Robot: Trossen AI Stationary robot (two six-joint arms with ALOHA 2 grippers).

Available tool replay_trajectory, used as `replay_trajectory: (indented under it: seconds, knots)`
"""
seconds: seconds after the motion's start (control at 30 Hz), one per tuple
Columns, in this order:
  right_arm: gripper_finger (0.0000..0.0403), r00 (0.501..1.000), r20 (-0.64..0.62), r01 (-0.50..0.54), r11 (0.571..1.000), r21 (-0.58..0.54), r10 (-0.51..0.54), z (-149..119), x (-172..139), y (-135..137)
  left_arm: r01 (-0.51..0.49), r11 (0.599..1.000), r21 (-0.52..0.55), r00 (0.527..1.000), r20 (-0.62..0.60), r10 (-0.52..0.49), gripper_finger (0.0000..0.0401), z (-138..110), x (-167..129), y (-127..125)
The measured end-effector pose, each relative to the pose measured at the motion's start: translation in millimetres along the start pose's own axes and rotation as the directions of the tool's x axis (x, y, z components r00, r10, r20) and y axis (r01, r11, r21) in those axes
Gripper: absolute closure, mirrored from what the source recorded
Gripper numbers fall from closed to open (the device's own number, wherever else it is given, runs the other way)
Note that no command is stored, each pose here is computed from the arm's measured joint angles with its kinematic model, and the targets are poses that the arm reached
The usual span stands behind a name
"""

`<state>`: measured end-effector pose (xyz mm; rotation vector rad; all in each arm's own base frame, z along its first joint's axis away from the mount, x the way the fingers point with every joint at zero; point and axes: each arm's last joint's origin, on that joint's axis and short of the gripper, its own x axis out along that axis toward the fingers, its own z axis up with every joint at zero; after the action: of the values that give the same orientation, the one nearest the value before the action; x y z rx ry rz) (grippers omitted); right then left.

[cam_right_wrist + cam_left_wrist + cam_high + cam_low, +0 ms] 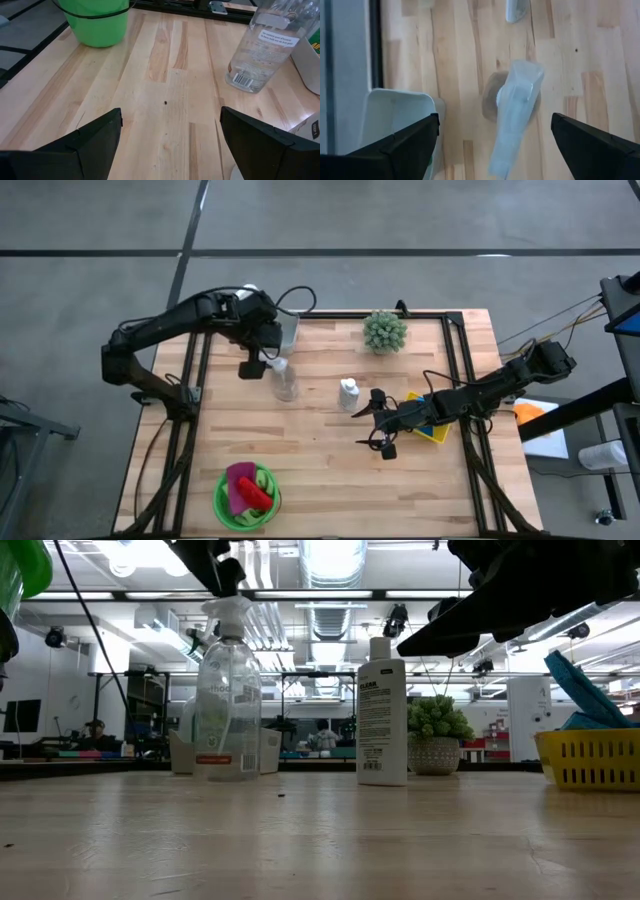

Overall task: Pick & Place Kitchen Items
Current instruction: Put the transparent spray bottle into the gray bin

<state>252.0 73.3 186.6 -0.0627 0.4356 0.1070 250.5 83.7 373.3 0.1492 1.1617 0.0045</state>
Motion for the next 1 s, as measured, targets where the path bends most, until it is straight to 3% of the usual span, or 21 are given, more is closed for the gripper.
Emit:
replay_trajectory:
  seconds: [0.17,0.37,0.83,1.0]
  knots:
    - [0.0069,1.0,-0.001,0.0,1.0,0.0,0.0,0,0,0,0.018,1.0,0.0,0.998,-0.052,-0.018,0.004,-5,18,-1]
    - [0.0069,1.0,-0.002,0.0,1.0,-0.001,0.0,0,0,0,0.02,1.0,0.003,0.998,-0.063,-0.02,0.0105,-6,22,-1]
    - [0.0069,1.0,-0.008,0.001,1.0,-0.002,-0.001,-1,0,0,0.023,1.0,-0.005,0.998,-0.062,-0.024,0.0353,-6,22,-1]
    - [0.0069,1.0,-0.011,0.0,1.0,-0.002,0.0,-1,0,0,0.027,1.0,-0.006,0.997,-0.07,-0.027,0.0353,-7,21,-2]
